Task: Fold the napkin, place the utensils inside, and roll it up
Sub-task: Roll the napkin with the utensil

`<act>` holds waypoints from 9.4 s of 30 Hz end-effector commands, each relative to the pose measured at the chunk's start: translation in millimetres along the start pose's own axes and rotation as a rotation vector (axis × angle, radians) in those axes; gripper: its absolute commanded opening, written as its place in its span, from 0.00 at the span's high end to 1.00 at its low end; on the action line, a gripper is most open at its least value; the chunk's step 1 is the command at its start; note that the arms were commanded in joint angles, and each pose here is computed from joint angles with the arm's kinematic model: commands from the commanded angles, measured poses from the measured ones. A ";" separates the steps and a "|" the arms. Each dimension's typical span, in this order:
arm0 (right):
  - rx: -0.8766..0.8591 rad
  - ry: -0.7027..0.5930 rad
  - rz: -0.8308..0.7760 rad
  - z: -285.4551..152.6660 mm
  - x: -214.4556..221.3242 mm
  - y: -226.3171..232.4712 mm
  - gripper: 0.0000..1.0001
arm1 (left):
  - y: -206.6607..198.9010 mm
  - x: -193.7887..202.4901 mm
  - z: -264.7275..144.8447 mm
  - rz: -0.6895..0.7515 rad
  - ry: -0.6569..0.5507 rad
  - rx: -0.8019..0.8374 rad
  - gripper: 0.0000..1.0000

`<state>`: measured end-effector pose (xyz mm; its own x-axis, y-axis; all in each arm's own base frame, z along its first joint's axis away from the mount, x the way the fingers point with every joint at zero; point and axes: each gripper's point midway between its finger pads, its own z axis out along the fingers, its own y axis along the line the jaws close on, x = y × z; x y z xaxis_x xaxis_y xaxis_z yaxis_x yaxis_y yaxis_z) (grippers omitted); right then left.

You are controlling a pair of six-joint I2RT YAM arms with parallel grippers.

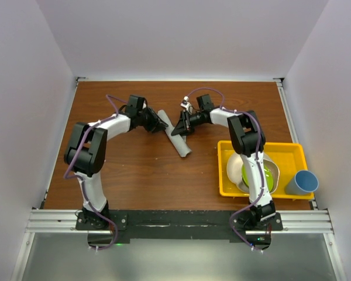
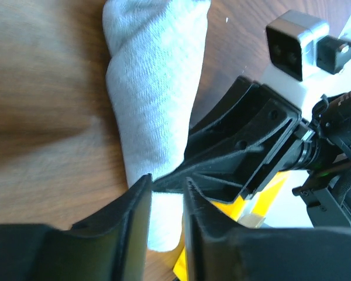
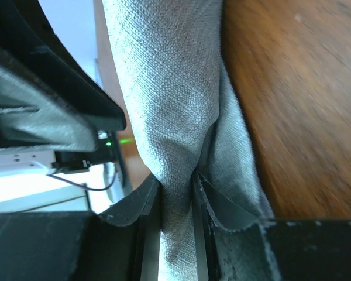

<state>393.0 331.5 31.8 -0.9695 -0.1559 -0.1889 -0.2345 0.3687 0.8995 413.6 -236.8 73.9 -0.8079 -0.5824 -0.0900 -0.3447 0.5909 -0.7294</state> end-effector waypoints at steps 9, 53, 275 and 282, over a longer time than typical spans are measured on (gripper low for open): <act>0.187 0.040 0.065 -11.5 14.9 -26.5 0.50 | -24.1 -17.6 30.4 0.006 -0.014 0.063 0.81; 1.057 -0.210 -0.512 -126.8 -2.2 49.2 0.13 | -53.8 -70.0 -66.6 0.235 -0.263 -0.220 0.56; 1.261 -0.217 0.074 -111.0 -5.6 -83.3 0.58 | -71.3 60.3 -153.0 0.313 0.005 0.347 0.59; 1.214 -0.441 0.445 -152.5 -17.8 -105.9 0.59 | -70.7 59.9 -157.8 0.305 0.000 0.381 0.59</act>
<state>437.4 213.0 22.5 -0.9317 0.1032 -0.3482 0.0839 0.9940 0.0701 315.9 -226.3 200.9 -0.8642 -0.4079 -0.2946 0.0327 0.5388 -0.8418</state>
